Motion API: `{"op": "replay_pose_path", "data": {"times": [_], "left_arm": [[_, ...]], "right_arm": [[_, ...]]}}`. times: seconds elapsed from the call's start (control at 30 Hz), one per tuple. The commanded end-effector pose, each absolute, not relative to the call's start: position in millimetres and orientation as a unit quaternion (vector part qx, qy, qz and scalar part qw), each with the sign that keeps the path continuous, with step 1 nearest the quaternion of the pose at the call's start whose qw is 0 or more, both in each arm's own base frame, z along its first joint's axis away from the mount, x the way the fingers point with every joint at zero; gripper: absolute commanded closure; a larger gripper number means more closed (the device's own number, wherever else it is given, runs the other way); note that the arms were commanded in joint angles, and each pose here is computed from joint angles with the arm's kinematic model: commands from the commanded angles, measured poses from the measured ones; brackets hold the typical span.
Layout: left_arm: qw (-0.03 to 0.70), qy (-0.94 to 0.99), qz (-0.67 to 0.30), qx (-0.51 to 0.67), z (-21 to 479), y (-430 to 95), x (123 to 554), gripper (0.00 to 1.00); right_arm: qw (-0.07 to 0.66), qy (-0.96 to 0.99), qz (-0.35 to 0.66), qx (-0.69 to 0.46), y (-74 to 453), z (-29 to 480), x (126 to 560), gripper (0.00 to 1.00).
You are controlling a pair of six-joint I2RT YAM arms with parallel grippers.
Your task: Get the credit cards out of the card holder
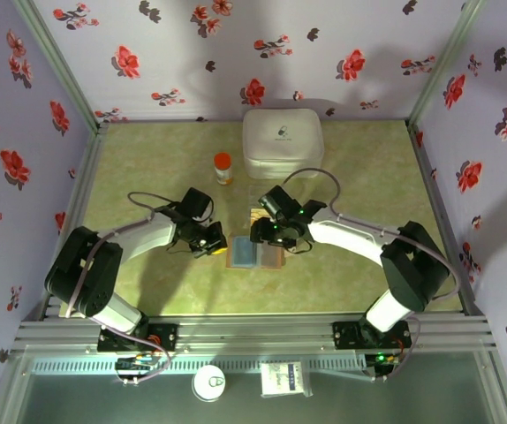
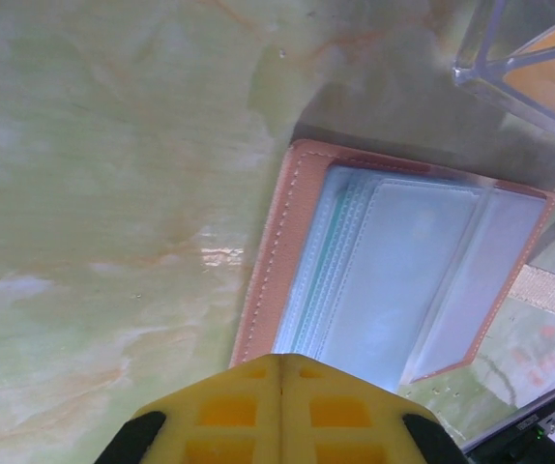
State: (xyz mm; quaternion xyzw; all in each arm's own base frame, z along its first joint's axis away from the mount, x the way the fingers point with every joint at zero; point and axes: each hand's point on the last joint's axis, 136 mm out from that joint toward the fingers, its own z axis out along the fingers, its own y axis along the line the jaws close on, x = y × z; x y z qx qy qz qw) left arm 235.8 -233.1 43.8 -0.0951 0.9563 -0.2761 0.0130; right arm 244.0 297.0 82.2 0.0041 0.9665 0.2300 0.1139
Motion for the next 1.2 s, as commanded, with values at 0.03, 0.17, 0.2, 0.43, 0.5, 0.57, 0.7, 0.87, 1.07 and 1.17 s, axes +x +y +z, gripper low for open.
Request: {"op": "replay_pose_path", "data": {"times": [0.03, 0.17, 0.2, 0.43, 0.5, 0.57, 0.7, 0.87, 1.07, 1.17], "left_arm": [[0.000, 0.956, -0.281, -0.084, 35, -240, 232, 0.98], [-0.011, 0.960, -0.264, -0.087, 23, -236, 229, 1.00], [-0.013, 0.961, -0.261, -0.087, 21, -235, 228, 1.00], [-0.022, 0.966, -0.241, -0.089, 9, -228, 224, 1.00], [-0.022, 0.967, -0.237, -0.090, 8, -226, 223, 1.00], [-0.022, 0.968, -0.233, -0.089, 8, -226, 223, 1.00], [-0.022, 0.969, -0.230, -0.088, 6, -225, 223, 1.00], [-0.025, 0.969, -0.228, -0.088, 5, -224, 223, 1.00], [-0.023, 0.970, -0.227, -0.086, 7, -224, 224, 1.00], [-0.020, 0.970, -0.228, -0.085, 10, -225, 225, 1.00]], "right_arm": [[0.081, 0.951, 0.299, 0.009, 335, 77, 238, 0.46], [0.068, 0.949, 0.309, 0.013, 344, 65, 236, 0.52], [0.065, 0.949, 0.308, 0.013, 345, 62, 236, 0.53], [0.051, 0.952, 0.302, 0.014, 344, 46, 232, 0.59], [0.046, 0.953, 0.301, 0.016, 343, 41, 230, 0.60], [0.046, 0.954, 0.295, 0.017, 340, 38, 229, 0.61], [0.050, 0.959, 0.277, 0.016, 333, 35, 229, 0.60], [0.056, 0.965, 0.255, 0.013, 323, 34, 228, 0.61], [0.062, 0.966, 0.250, 0.016, 316, 36, 229, 0.61], [0.063, 0.966, 0.250, 0.018, 315, 36, 229, 0.60]]}}
